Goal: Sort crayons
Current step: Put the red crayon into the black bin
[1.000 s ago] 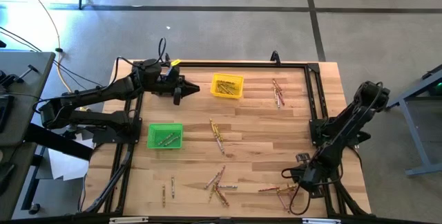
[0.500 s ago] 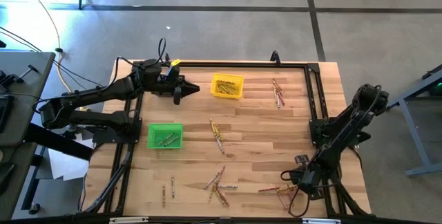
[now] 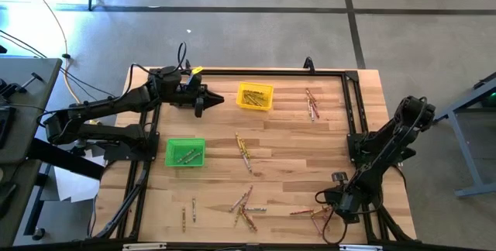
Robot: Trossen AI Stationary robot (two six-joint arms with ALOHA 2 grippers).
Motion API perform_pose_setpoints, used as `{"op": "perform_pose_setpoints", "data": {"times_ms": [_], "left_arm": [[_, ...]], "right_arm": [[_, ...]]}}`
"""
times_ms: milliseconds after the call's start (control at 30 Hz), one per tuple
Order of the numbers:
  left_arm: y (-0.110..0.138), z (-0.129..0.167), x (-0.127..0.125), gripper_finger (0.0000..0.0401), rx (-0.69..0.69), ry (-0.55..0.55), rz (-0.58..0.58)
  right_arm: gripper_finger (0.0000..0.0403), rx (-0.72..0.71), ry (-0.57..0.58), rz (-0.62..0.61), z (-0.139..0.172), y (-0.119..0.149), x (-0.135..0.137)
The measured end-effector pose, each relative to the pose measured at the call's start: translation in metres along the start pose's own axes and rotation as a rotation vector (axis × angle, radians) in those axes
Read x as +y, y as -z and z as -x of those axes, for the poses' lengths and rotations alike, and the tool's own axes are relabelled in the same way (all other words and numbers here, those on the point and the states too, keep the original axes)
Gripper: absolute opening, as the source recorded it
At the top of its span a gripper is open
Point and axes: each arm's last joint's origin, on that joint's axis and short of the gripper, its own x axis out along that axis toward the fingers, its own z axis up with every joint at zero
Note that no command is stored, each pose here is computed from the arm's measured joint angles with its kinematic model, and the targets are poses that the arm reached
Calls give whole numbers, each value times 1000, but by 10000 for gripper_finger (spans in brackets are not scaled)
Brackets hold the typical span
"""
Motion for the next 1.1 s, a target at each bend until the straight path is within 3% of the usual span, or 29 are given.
{"op": "perform_pose_setpoints", "data": {"times_ms": [233, 433, 733, 1100], "left_arm": [[0, 0, 0, 60, -7, -12, 0], [0, 0, 1, 60, -11, -19, 0], [0, 0, 1, 60, -11, -19, 8], [0, 0, 0, 60, -10, -17, -2]], "right_arm": [[9, -45, 29, -118, 1, -8, -6], [22, -55, 29, -171, 1, -12, -9], [7, -46, -5, -374, 2, -13, -8], [5, -239, 86, -611, 31, -5, -23]]}}
